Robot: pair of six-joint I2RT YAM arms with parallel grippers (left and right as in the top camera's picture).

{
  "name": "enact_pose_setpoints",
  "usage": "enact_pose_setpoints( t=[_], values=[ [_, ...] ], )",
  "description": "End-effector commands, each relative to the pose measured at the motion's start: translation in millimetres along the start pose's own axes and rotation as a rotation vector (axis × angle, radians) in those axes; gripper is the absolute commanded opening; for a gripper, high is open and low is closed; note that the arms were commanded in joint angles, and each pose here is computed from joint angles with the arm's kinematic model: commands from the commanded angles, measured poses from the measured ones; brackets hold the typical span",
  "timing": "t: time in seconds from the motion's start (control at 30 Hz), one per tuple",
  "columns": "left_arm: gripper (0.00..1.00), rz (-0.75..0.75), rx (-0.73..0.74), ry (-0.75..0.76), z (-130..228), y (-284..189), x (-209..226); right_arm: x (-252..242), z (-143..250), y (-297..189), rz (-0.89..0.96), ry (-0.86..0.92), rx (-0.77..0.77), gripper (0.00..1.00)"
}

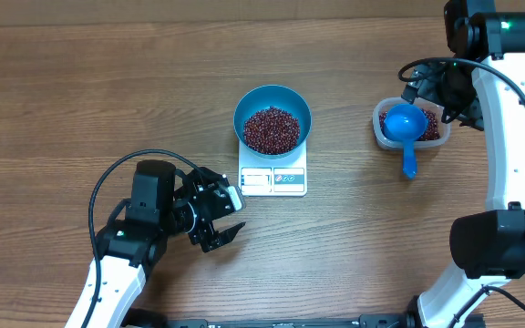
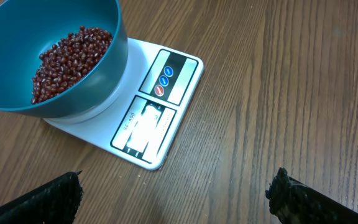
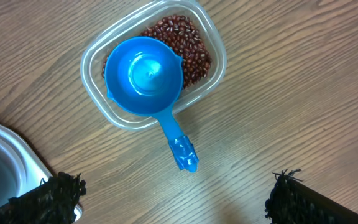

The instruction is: Scoop item into bowl and weigh 150g on scale

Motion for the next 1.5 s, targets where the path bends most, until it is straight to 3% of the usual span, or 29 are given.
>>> enact_pose_setpoints(
  t=[0.0, 1.47],
  values=[
    [1.00, 0.016, -0.002, 0.010, 1.7, 1.5, -1.6, -3.3, -3.6, -17.5, -0.003, 0.002, -0.063, 1.00],
    [0.99, 0.016, -0.002, 0.010, 1.7, 1.5, -1.6, -2.4, -6.5, -17.6, -0.007, 0.004, -0.077, 1.00]
  ],
)
Point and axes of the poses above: each gripper's point midway between its finger pads, its own y axis out along the fingers, its own x axis along the line the jaws close on, z = x × y, the point moved 2 cm from there along -y, back along the fingers, and after that the axes turned 12 degrees about -y, right-handed, at the moved point
